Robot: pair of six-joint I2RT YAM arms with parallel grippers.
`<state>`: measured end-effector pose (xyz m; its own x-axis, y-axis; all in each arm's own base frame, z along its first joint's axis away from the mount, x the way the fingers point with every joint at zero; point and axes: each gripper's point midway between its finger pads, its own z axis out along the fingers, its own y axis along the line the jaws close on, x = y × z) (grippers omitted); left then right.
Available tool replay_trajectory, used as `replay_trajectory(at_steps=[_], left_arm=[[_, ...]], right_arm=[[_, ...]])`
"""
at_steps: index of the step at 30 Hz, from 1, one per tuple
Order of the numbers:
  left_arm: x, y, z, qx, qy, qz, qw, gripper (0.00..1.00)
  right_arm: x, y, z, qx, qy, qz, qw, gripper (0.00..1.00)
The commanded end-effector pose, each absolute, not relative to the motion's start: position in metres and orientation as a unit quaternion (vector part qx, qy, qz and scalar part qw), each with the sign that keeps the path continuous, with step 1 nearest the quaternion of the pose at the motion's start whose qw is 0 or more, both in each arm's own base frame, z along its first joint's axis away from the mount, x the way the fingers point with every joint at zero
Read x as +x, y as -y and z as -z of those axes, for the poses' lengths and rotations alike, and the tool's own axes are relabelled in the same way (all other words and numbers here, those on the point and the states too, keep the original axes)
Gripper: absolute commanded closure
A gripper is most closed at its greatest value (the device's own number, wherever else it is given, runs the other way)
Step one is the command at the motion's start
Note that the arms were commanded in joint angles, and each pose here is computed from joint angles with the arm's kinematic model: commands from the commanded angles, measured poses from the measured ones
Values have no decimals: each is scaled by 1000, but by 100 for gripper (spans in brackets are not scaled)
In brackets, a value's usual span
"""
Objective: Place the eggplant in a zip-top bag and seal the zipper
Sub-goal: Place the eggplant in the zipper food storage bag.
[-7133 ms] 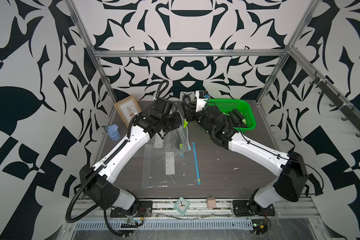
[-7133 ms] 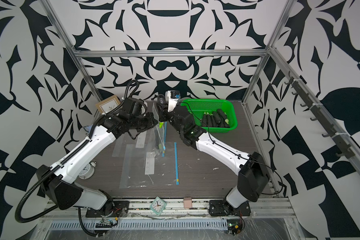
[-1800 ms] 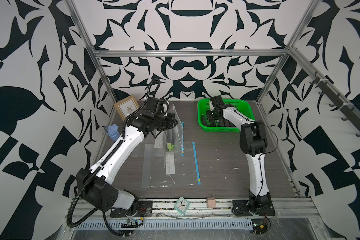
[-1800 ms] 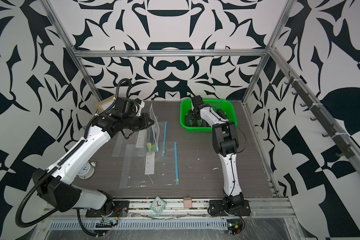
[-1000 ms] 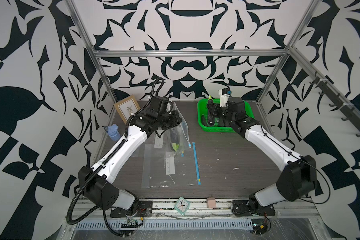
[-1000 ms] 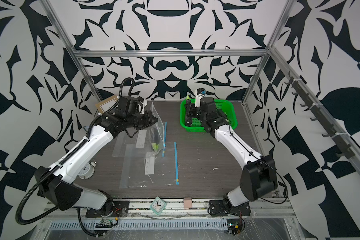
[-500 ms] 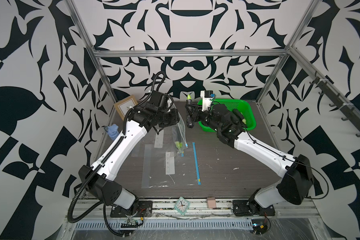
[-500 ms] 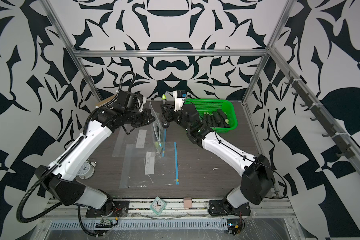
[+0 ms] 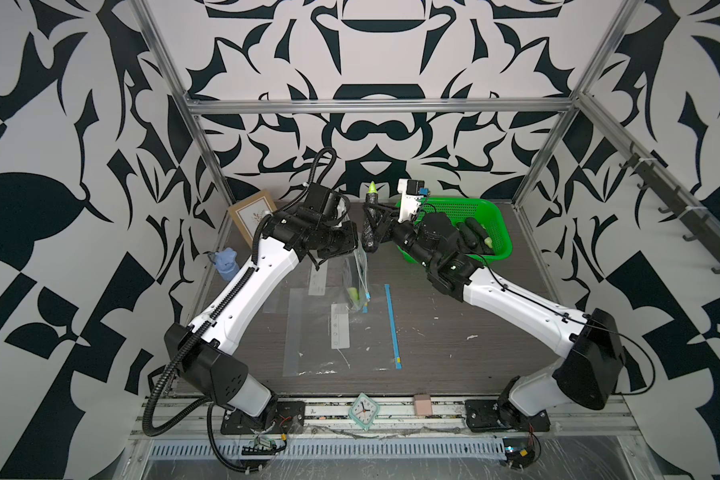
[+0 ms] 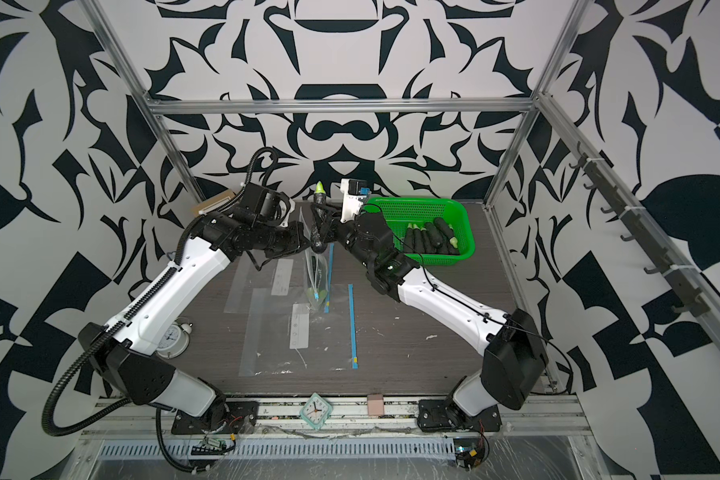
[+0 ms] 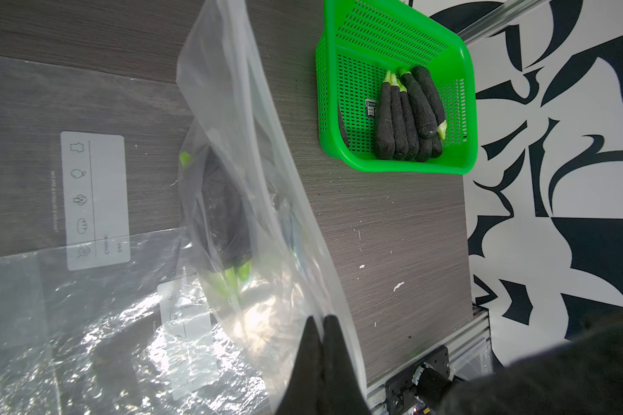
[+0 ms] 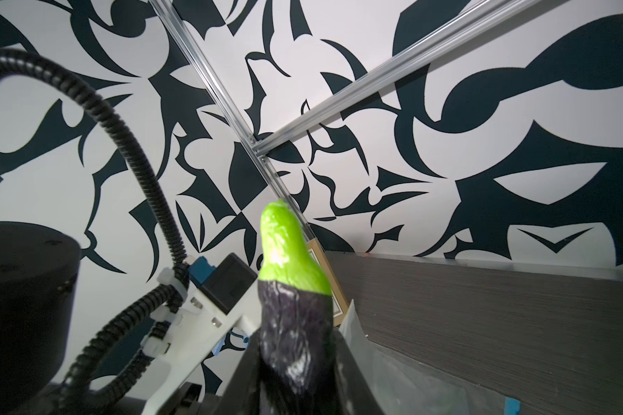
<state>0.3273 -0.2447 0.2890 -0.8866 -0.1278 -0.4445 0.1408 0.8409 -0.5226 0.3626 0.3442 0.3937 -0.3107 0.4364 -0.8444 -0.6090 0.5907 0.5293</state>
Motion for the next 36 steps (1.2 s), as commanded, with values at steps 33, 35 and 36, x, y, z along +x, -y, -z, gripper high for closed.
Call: replay_trajectory(at_steps=[33,35,36], left_arm=[[326,243,-296,5,-925,287,250,100],[329,244,-297,5,-923,289,253,100],[329,246,-297,6,-923,291,253,100]], right_arm=[[369,-329,-334,-38,-689,-298,660,83],[363,-334,-336,-44,-682,-302,664,82],[360,-337,-337,-47,-678,-305,667,82]])
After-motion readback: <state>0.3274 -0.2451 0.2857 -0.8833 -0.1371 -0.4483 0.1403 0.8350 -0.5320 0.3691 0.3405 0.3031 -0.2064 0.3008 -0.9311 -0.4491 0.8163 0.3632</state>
